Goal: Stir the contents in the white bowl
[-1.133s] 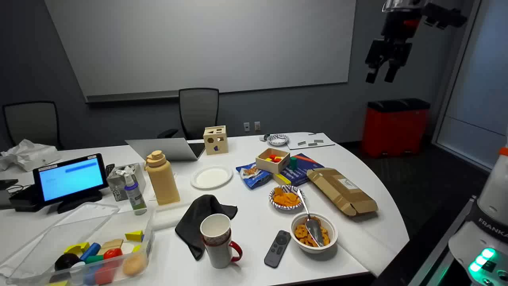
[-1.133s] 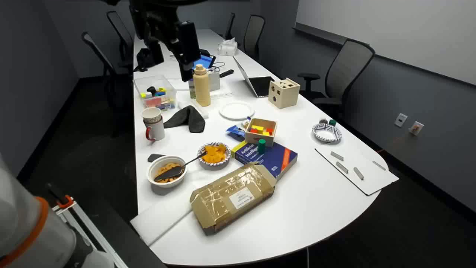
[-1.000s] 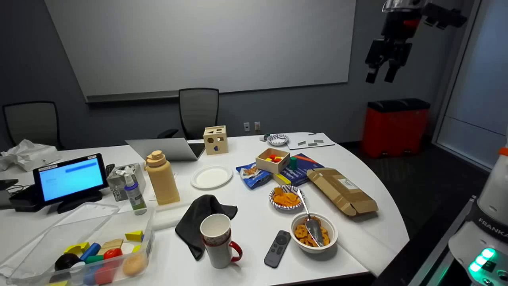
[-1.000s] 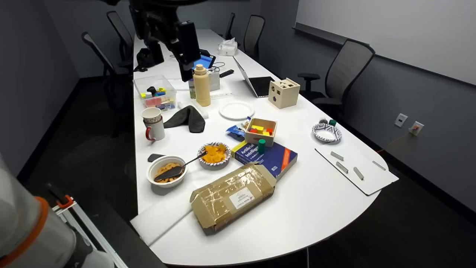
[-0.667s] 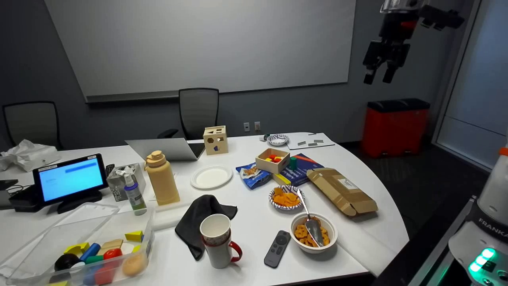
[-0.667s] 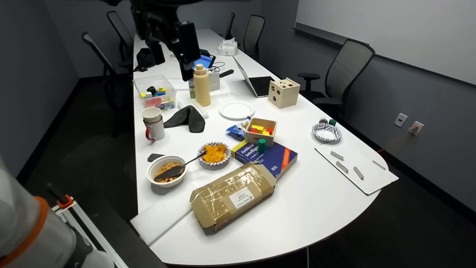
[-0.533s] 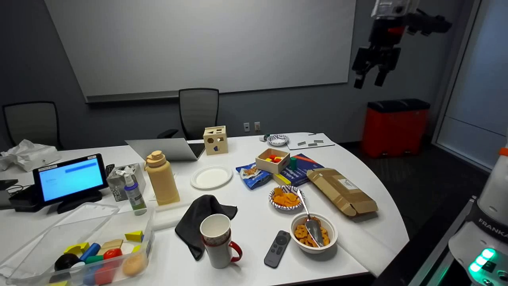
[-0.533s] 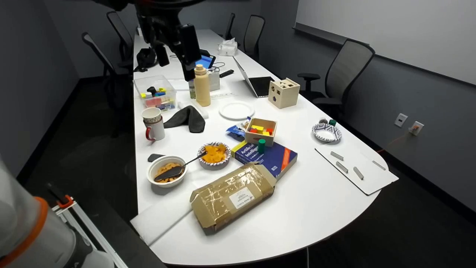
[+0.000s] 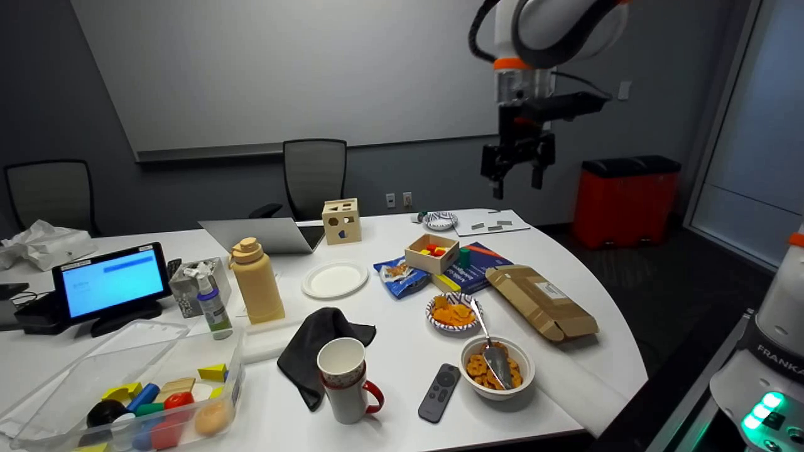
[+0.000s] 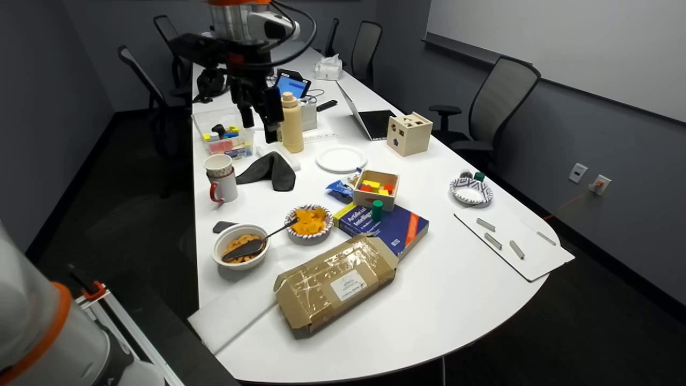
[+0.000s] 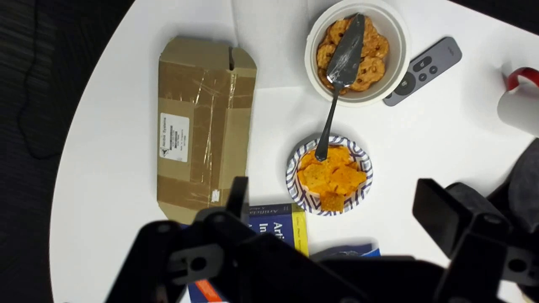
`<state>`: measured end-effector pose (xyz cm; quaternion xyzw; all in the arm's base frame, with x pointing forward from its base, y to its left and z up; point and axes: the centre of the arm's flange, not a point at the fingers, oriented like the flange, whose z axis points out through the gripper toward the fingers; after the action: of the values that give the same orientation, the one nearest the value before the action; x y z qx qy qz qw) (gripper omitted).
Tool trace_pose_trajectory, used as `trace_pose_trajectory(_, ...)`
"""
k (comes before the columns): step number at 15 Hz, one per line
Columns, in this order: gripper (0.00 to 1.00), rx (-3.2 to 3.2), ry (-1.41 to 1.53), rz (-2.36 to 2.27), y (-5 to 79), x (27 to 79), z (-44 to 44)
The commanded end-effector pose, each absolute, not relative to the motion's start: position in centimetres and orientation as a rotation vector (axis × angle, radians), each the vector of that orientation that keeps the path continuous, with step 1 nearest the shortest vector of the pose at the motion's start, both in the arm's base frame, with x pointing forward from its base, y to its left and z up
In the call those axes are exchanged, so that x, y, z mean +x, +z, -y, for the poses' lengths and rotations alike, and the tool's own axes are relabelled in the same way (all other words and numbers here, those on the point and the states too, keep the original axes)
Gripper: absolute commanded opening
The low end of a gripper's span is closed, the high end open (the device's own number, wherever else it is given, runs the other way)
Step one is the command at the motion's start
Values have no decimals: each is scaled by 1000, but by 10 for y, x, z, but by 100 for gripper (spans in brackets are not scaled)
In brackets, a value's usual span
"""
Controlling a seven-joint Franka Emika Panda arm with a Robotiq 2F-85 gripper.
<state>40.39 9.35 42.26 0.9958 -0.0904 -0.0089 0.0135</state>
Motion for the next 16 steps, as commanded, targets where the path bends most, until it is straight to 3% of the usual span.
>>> trace_pose_trajectory(1,100,3080,-201,387,378,478,-121)
trace_pose_trajectory(6,100,2977,-347,491,296,526,-140)
trace_pose_trajectory(16,100,2706,-359,705,176,573,-180)
